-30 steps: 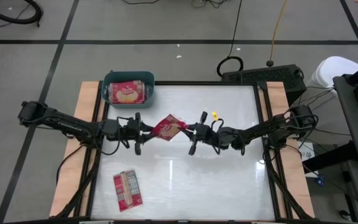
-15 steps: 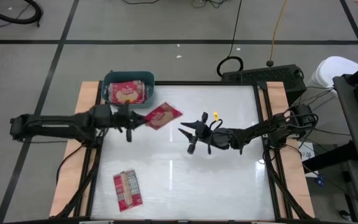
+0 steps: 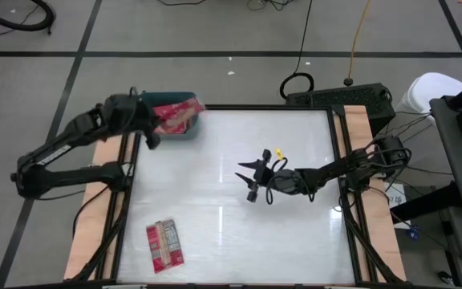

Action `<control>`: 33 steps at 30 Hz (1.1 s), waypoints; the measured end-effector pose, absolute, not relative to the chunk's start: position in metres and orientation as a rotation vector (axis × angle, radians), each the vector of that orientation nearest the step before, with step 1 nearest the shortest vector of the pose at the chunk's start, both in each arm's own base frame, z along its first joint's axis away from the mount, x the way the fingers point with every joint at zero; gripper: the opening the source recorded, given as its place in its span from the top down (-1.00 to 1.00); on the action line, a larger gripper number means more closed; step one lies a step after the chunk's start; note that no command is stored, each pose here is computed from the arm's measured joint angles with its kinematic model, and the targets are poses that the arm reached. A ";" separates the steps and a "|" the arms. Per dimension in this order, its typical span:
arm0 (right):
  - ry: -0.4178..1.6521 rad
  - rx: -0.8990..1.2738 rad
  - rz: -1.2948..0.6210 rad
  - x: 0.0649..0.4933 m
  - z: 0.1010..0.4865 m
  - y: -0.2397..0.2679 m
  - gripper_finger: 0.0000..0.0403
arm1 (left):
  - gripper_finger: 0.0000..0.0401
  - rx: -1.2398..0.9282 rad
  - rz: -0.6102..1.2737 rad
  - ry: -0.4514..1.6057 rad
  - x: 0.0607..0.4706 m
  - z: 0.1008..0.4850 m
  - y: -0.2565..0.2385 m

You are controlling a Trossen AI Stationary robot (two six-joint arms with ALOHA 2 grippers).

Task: Sort popcorn bags into baskets
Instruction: Put the red popcorn bag into the blue bin

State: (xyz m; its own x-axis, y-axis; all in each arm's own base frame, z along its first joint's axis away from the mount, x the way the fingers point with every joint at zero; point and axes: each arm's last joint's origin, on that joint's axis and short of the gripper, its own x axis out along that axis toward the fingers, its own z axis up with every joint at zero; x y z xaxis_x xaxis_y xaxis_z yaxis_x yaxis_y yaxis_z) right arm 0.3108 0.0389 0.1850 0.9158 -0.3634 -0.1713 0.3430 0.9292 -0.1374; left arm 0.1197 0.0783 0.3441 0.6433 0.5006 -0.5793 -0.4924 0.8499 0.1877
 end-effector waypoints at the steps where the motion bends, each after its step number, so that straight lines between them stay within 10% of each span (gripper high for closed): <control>1: 0.190 -0.099 -0.362 0.309 0.183 0.039 0.23 | 0.80 0.021 0.586 0.688 0.121 0.344 0.085; 16: 0.136 0.058 -0.201 0.294 0.172 0.054 0.23 | 0.73 0.114 0.512 1.073 0.143 0.290 0.174; 33: 0.141 0.067 -0.198 0.294 0.171 0.056 0.23 | 0.74 0.007 0.524 1.004 0.133 0.322 0.170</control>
State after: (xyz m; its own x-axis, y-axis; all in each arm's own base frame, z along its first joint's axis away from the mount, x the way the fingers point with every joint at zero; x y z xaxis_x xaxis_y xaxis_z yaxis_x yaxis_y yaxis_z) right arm 0.2937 0.0560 0.1710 0.9707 -0.1907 -0.1459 0.2002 0.9783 0.0529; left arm 0.1328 0.1705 0.3218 0.4241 0.4218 -0.8014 -0.4158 0.8768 0.2414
